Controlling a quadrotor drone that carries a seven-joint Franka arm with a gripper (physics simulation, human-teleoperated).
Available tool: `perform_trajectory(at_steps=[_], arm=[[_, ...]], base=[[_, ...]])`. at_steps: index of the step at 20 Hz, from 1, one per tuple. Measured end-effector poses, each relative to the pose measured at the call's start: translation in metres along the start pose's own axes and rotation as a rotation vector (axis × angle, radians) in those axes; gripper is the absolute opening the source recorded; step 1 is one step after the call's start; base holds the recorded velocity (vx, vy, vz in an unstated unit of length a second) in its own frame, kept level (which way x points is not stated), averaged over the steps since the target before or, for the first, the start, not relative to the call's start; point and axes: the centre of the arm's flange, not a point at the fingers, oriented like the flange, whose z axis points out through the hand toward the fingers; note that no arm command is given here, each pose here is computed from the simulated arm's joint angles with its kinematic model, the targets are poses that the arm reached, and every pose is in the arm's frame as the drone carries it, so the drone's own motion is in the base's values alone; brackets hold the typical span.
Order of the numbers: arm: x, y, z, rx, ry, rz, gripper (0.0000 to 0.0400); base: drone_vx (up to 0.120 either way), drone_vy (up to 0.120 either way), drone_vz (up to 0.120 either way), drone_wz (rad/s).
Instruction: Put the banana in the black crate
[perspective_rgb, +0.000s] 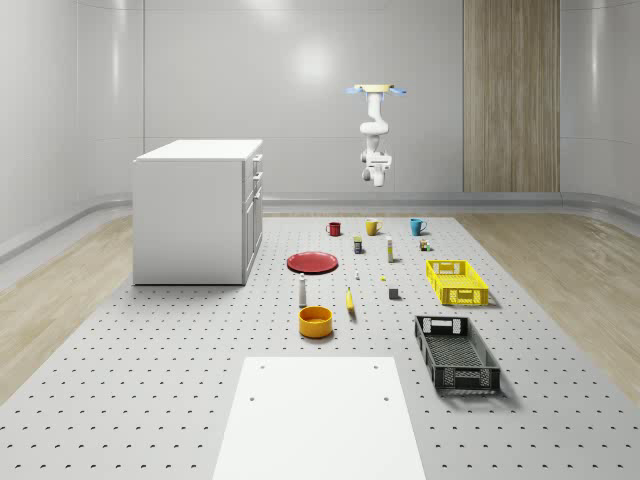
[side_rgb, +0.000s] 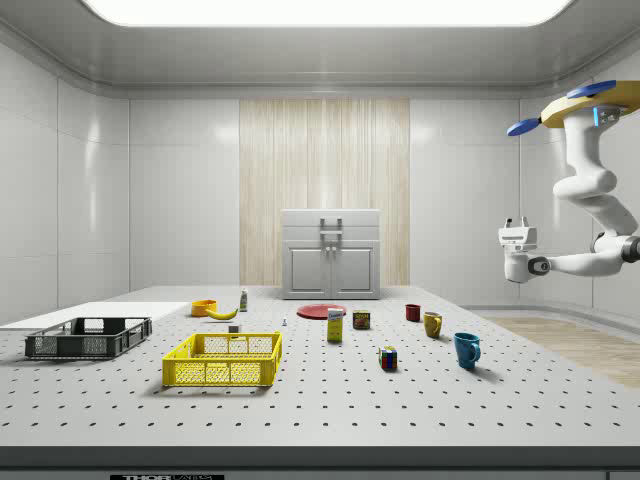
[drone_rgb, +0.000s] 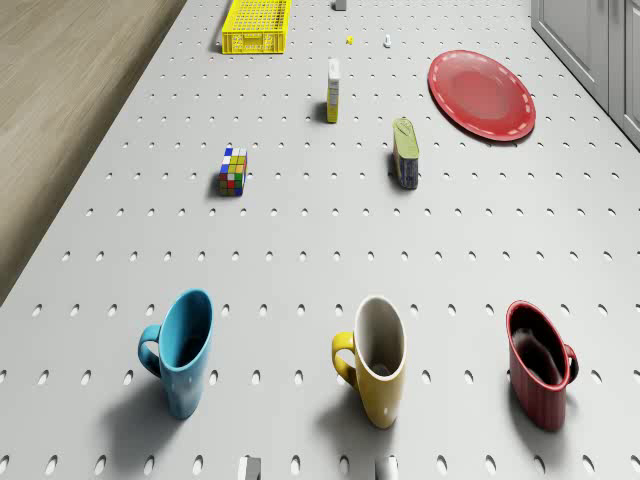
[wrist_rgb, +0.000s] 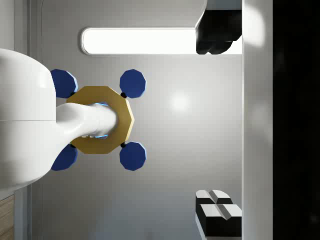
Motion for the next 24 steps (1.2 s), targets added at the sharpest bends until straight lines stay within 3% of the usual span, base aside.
perform_trajectory(at_steps=[2,12,24], arm=[[-0.002,0.002,-0.015,0.001,0.001,0.000,0.0400],[-0.001,0.001,-0.075,0.007,0.007,0.000,0.0400],[0.000,0.000,-0.092,0.013,0.013,0.000,0.0400]], base=[[0.000,-0.040,0.000,0.000],[0.120,-0.120,0.000,0.000],[0.120,-0.120,0.000,0.000]])
